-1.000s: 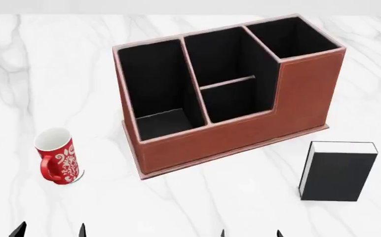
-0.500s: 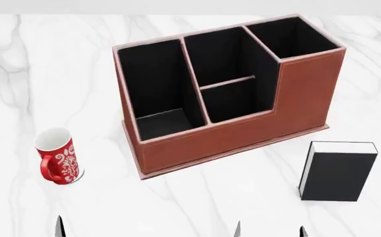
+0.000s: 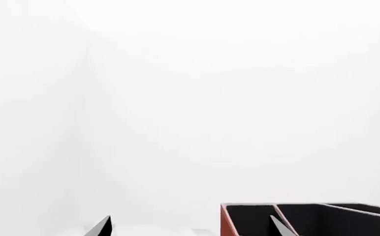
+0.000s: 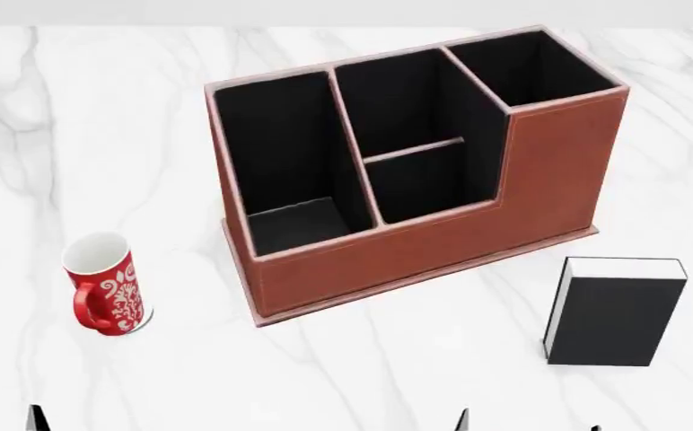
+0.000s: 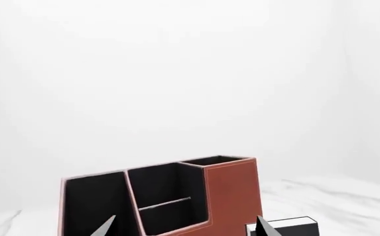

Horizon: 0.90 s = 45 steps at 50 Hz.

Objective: Pick up the book and place it in the back compartment of the caddy.

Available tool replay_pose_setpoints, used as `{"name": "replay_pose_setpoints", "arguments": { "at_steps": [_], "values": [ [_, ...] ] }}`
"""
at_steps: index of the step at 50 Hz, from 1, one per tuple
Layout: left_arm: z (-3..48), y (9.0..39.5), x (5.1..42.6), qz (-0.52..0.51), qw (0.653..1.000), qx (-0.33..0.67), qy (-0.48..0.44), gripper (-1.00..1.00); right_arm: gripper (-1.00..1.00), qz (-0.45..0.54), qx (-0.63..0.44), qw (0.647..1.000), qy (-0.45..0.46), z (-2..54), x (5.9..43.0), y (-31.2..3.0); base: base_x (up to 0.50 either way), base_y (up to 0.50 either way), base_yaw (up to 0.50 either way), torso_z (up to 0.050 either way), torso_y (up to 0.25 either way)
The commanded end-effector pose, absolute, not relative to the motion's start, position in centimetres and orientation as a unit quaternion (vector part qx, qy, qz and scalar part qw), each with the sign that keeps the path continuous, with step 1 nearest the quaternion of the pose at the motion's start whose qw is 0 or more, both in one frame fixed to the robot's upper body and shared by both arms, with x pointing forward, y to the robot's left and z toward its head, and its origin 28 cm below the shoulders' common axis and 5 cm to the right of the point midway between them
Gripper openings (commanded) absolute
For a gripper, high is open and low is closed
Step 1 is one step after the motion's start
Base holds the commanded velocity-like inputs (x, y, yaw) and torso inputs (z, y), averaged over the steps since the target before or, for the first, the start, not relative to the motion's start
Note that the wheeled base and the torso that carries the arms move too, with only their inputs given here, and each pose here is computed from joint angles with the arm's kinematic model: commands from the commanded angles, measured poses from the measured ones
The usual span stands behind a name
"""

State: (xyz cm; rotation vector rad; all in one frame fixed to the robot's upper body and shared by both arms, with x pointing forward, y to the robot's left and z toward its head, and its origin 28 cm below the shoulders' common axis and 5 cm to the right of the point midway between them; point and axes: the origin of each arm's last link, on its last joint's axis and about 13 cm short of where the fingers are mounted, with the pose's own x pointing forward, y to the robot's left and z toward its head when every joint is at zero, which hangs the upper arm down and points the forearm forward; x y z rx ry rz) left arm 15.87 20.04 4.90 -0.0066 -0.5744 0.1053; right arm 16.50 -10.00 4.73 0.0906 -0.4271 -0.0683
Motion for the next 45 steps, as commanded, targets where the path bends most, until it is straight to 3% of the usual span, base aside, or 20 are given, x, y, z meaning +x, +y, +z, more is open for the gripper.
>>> {"name": "replay_pose_setpoints", "arguments": {
  "at_steps": [1,22,45],
  "values": [
    [5.22,20.21,15.43,0.061,0.947,-0.023,-0.315,1.0,1.0,-0.034,0.053,0.971,-0.229,4.79,16.14,-10.03,0.0,0.0,0.0,0.0,0.0],
    [5.14,20.49,15.73,0.078,0.943,-0.036,-0.322,1.0,1.0,-0.035,0.053,0.973,-0.223,4.58,16.38,-9.99,0.0,-0.01,0.0,0.0,0.0],
    [5.07,20.56,15.97,0.072,0.947,-0.038,-0.309,1.0,1.0,-0.041,0.057,0.972,-0.224,4.63,16.47,-10.12,0.0,-0.14,0.0,0.0,0.0]
  ]
}}
